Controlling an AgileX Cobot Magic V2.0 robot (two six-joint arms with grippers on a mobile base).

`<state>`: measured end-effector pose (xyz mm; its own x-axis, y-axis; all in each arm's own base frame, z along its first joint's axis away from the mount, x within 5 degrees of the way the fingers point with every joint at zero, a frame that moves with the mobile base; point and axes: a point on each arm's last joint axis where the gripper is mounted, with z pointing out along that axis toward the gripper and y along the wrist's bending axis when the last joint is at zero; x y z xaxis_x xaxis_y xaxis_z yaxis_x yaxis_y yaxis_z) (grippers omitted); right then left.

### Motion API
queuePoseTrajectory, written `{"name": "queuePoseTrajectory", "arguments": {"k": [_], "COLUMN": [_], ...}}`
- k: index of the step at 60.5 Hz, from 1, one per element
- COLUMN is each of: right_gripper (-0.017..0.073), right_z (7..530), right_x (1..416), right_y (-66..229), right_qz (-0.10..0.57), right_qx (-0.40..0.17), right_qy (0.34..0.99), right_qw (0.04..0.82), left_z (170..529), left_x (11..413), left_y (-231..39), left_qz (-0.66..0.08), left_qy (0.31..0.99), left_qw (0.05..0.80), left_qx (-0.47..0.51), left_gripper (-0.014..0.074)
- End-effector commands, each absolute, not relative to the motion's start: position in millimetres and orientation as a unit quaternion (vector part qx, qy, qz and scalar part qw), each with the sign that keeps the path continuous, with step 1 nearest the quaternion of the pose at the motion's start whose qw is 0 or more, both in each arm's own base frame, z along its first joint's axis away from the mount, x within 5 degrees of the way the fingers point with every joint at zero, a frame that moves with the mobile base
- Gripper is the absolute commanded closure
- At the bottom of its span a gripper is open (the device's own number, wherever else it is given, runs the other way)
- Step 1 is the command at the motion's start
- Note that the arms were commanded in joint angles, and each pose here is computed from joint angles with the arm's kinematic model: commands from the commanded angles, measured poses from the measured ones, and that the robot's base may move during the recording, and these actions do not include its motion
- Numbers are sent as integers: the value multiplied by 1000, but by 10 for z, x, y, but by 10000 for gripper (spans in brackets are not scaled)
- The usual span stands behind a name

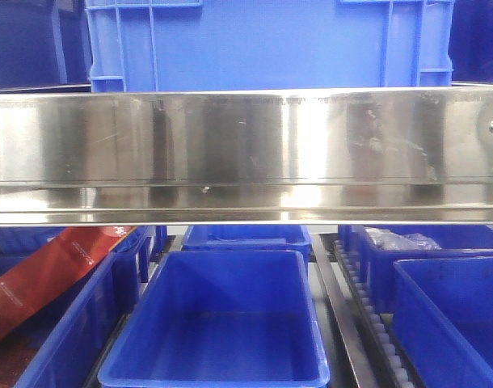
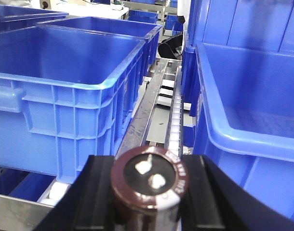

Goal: Place cylindrical capacitor in blue bin on shelf
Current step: 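Move the left gripper with the orange cylinder over a blue bin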

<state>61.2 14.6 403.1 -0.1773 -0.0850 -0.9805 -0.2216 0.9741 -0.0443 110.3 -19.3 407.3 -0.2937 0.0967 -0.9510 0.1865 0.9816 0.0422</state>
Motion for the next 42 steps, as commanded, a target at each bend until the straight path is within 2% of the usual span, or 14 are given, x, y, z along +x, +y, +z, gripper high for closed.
{"name": "queuePoseTrajectory", "arguments": {"k": [1,14,24,30,42], "right_gripper": [721,721,721,721,721], "right_z": [4046,4047,4050,4050,4050], "right_x": [616,612,607,607,607], "right_y": [144,162,187,187,187], "right_qz": [51,67,89,89,89], "right_qx": [-102,-99,-94,-94,-94], "right_qy": [757,757,757,757,757], "right_qw": [643,642,640,640,640], "left_z": [4094,4114,4386,4702,5093], "left_x": [1098,1102,1277,1453,1974], "left_y": [-202,-203,-286,-486,-1155], "left_qz": [-43,-45,-52,-81,-140], "left_qy": [796,792,795,784,765], "left_qw": [597,602,594,594,579], "left_qx": [89,88,111,160,245], "left_gripper": [704,704,704,704,704]}}
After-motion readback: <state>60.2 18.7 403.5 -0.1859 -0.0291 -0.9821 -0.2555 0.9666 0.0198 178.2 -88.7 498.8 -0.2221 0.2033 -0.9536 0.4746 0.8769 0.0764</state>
